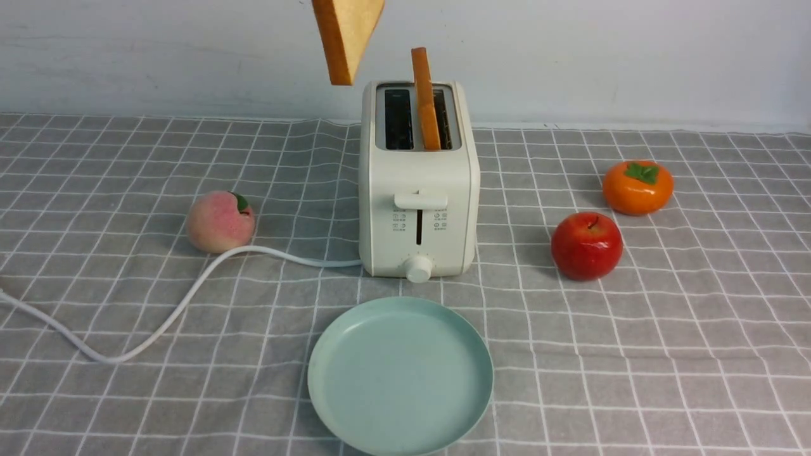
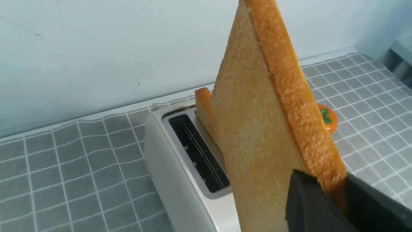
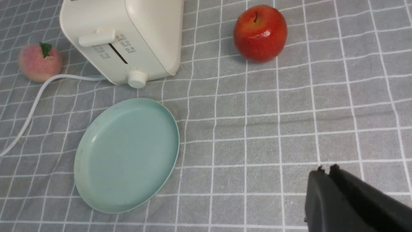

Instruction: Take toasted bread from bread machine on grey coffee table place on plate.

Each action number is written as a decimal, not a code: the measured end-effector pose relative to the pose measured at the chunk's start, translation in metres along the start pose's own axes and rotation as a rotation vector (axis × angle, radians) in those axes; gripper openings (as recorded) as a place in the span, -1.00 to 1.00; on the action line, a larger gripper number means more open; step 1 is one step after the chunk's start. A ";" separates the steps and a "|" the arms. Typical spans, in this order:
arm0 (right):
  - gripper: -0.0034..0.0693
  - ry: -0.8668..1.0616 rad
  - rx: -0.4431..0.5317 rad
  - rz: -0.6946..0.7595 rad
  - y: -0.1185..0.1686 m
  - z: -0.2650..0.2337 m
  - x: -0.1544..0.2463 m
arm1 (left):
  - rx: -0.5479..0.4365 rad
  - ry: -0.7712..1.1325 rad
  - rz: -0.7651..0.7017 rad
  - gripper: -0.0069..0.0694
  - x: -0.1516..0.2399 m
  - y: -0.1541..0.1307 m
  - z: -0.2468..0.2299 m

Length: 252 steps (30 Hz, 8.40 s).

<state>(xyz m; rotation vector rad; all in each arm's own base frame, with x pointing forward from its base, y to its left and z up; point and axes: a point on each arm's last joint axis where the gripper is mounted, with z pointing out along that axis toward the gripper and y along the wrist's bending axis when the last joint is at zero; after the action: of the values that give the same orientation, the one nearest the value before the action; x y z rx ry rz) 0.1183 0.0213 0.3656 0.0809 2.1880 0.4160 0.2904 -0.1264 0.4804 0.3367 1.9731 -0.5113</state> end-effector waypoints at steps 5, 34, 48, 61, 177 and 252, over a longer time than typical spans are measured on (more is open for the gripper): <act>-0.81 -0.038 0.003 0.000 0.000 0.000 -0.003 | 0.056 0.134 -0.115 -0.63 0.033 -0.006 -0.018; -0.71 -0.053 -0.014 0.013 0.001 0.000 -0.005 | 0.091 0.386 -0.618 0.24 0.270 0.036 0.089; -0.67 -0.070 -0.008 -0.039 0.004 -0.001 -0.022 | -0.034 0.363 -0.318 0.02 0.239 0.035 0.029; -0.65 0.184 -0.221 -0.196 0.070 0.083 -0.097 | -0.323 0.389 -0.278 -0.86 0.224 0.039 -0.068; -0.92 -0.537 -0.043 -0.263 0.001 -0.040 0.026 | -0.231 -0.108 -0.346 -0.85 0.260 0.031 -0.155; -0.70 -0.819 -0.110 -0.199 -0.030 -0.033 0.105 | -0.463 -0.211 -0.312 -0.71 0.386 0.067 -0.128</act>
<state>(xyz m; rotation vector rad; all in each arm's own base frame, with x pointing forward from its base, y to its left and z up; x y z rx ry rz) 0.0312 0.0059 0.2931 -0.0270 1.3493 0.3123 0.0523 -0.0004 0.1685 -0.3072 1.8760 -0.2566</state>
